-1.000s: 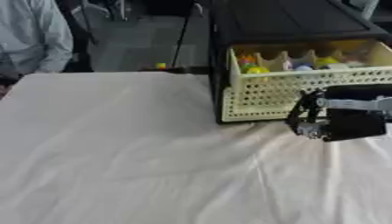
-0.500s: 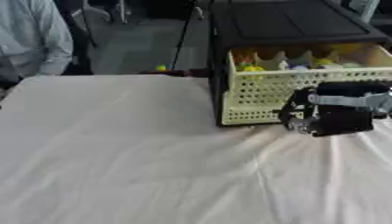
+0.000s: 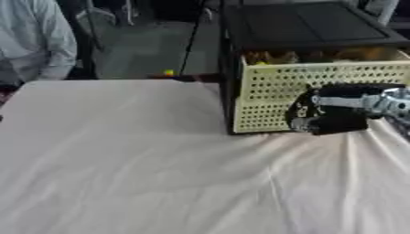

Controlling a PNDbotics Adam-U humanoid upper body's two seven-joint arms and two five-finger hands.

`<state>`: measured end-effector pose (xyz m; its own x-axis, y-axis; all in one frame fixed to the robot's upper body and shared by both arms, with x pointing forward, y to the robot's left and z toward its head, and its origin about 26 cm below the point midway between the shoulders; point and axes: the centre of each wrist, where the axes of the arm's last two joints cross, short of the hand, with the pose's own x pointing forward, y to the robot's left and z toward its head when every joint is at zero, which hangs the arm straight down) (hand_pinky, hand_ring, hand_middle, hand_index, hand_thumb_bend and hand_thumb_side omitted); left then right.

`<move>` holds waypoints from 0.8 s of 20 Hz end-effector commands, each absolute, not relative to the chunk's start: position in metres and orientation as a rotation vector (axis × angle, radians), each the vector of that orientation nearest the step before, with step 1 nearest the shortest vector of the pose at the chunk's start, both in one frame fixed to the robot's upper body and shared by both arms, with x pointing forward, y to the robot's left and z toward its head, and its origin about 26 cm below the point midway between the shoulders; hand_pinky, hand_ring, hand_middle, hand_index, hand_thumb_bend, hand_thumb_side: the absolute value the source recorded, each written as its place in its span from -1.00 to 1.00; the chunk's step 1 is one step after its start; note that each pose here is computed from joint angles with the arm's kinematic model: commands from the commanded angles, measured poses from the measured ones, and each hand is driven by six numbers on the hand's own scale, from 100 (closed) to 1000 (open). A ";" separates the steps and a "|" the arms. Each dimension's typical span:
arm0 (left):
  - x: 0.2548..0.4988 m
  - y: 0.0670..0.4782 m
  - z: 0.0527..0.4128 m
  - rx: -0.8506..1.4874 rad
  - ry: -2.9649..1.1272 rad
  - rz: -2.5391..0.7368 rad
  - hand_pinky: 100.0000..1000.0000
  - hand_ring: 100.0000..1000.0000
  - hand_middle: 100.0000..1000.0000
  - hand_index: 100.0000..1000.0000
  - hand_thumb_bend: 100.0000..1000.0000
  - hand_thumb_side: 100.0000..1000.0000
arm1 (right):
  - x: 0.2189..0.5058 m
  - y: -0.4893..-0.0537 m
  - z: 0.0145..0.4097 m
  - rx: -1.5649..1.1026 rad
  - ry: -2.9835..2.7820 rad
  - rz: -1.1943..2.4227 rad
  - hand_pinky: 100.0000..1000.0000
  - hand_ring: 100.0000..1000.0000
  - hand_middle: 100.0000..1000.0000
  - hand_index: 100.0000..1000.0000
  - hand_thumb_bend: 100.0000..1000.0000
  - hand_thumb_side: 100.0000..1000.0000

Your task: Pick up objects from table and place into drawer.

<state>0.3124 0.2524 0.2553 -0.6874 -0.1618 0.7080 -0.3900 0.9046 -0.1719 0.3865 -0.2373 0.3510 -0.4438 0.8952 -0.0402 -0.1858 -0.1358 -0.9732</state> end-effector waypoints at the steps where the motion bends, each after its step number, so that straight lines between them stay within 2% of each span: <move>1: 0.310 0.252 0.260 0.388 -2.349 0.390 -0.10 0.35 0.40 1.00 -0.65 1.00 | 0.387 -0.241 0.363 -0.916 -1.325 1.683 -0.12 0.47 0.68 0.73 -1.00 1.00; 7: 0.310 0.251 0.260 0.380 -2.348 0.382 -0.10 0.35 0.40 1.00 -0.66 1.00 | 0.384 -0.242 0.367 -0.923 -1.365 1.672 -0.12 0.46 0.67 0.72 -1.00 1.00; 11: 0.310 0.251 0.260 0.377 -2.347 0.374 -0.10 0.35 0.40 1.00 -0.66 1.00 | 0.365 -0.255 0.367 -0.934 -1.387 1.670 -0.12 0.45 0.67 0.71 -1.00 1.00; 12: 0.310 0.250 0.260 0.376 -2.347 0.372 -0.10 0.36 0.40 1.00 -0.67 1.00 | 0.363 -0.255 0.368 -0.935 -1.391 1.668 -0.14 0.43 0.55 0.66 -1.00 1.00; 16: 0.310 0.249 0.260 0.364 -2.349 0.358 -0.10 0.36 0.40 1.00 -0.68 1.00 | 0.357 -0.253 0.373 -0.953 -1.435 1.651 -0.14 0.42 0.54 0.67 -1.00 1.00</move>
